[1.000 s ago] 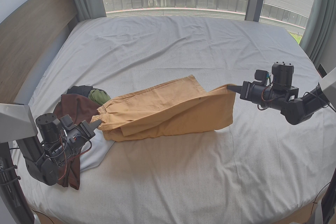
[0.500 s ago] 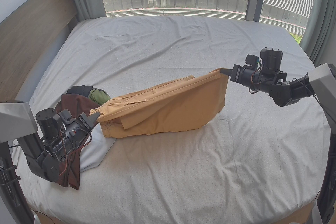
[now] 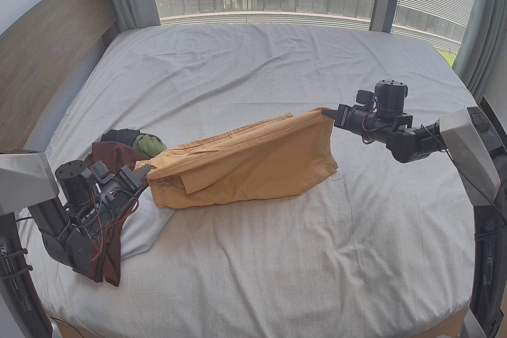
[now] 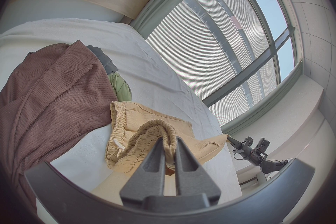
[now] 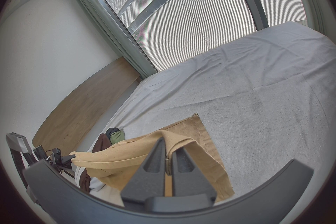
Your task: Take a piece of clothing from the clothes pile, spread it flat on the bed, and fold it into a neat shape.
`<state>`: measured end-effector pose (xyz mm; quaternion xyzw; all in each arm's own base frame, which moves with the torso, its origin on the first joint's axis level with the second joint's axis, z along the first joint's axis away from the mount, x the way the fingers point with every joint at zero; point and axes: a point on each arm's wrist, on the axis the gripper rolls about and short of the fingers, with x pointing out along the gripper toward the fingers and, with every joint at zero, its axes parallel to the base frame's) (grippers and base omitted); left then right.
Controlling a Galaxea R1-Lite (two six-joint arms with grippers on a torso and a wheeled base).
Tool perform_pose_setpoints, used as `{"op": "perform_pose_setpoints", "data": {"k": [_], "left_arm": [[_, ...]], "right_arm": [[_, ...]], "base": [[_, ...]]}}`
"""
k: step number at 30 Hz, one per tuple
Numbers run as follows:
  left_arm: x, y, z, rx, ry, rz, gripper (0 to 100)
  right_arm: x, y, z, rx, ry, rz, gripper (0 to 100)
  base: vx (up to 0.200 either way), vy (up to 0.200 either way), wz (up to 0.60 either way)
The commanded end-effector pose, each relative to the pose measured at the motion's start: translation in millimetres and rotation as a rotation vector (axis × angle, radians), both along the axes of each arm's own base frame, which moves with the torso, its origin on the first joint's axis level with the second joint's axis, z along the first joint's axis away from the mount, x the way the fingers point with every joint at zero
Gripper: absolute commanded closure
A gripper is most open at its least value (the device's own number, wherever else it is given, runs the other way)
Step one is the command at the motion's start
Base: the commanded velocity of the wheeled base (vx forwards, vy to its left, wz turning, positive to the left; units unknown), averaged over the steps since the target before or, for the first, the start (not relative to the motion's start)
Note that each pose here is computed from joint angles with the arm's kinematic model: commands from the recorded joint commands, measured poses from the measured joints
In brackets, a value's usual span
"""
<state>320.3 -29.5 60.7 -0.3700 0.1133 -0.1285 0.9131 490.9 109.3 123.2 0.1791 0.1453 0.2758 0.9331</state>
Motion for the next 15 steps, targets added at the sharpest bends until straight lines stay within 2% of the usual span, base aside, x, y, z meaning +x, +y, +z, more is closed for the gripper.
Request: {"op": "perform_pose_setpoints", "data": {"k": [1, 15], "left_arm": [[3.2, 1.1, -3.7, -0.001, 0.006, 0.006, 100], [13.7, -0.1, -10.1, 0.001, 0.004, 0.030, 100]], "right_arm": [[9.5, 7.3, -13.6, 0.001, 0.002, 0.010, 100], [34.0, 20.7, -13.1, 0.044, -0.075, -0.034, 100]], "base": [[0.000, 0.000, 0.00], [0.000, 0.000, 0.00]]}}
